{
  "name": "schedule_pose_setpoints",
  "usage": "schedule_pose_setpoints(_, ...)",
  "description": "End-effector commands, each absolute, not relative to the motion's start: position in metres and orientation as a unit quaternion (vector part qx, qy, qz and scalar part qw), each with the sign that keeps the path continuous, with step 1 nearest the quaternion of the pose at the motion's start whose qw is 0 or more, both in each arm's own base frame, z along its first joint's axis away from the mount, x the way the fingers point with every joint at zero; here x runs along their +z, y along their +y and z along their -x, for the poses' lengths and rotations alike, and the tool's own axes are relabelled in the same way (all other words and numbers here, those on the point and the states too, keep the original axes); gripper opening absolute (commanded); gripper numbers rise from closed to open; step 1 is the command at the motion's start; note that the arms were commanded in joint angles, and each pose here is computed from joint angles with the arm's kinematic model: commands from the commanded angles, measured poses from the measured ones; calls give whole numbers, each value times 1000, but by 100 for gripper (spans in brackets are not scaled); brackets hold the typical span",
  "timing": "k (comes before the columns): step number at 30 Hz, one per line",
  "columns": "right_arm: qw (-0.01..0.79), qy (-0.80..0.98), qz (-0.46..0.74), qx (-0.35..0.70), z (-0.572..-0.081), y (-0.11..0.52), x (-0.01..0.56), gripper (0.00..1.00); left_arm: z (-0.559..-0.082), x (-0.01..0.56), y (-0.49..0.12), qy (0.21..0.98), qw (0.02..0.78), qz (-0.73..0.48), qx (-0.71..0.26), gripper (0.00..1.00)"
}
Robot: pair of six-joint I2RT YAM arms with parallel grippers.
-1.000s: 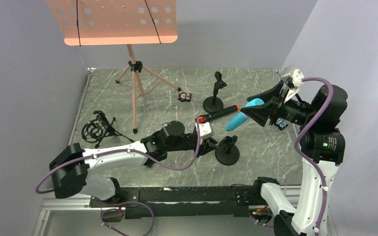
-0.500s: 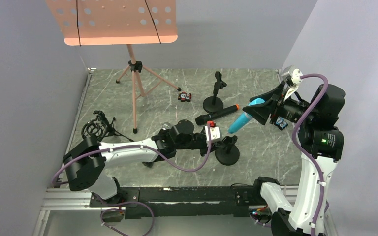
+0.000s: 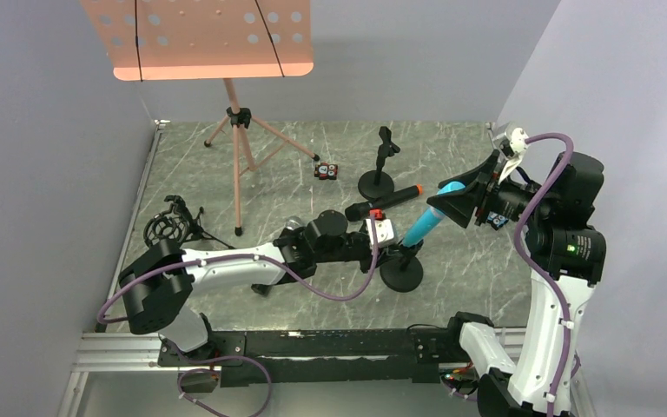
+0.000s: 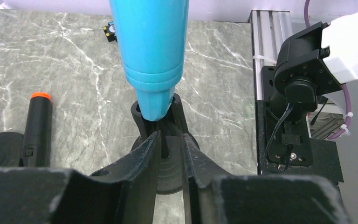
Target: Attach the microphones to the stand
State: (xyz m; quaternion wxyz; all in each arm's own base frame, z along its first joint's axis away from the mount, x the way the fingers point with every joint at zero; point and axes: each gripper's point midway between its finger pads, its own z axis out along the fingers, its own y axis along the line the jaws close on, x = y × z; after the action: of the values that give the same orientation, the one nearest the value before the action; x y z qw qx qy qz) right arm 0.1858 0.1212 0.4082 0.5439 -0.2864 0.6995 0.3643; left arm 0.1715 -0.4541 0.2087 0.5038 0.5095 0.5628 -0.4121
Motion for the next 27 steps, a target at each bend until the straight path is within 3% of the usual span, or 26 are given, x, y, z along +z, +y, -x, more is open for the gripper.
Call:
schedule_pose_setpoints(1, 560, 696, 292, 341, -179, 120, 419, 7, -174, 217, -458, 566, 521, -483, -417, 30)
schedule_pose_setpoints(10, 569, 705, 276, 321, -185, 114, 419, 7, -173, 208, -456, 587, 520, -468, -407, 31)
schedule_pose_setpoints(18, 562, 694, 285, 348, -184, 120, 422, 7, -168, 249, -427, 588, 551, -404, -433, 33)
schedule_pose_setpoints(21, 562, 691, 287, 354, -183, 121, 422, 7, -164, 258, -424, 584, 550, -404, -440, 27)
schedule_pose_setpoints(27, 558, 689, 290, 359, -181, 122, 422, 7, -164, 253, -433, 591, 533, -421, -435, 4)
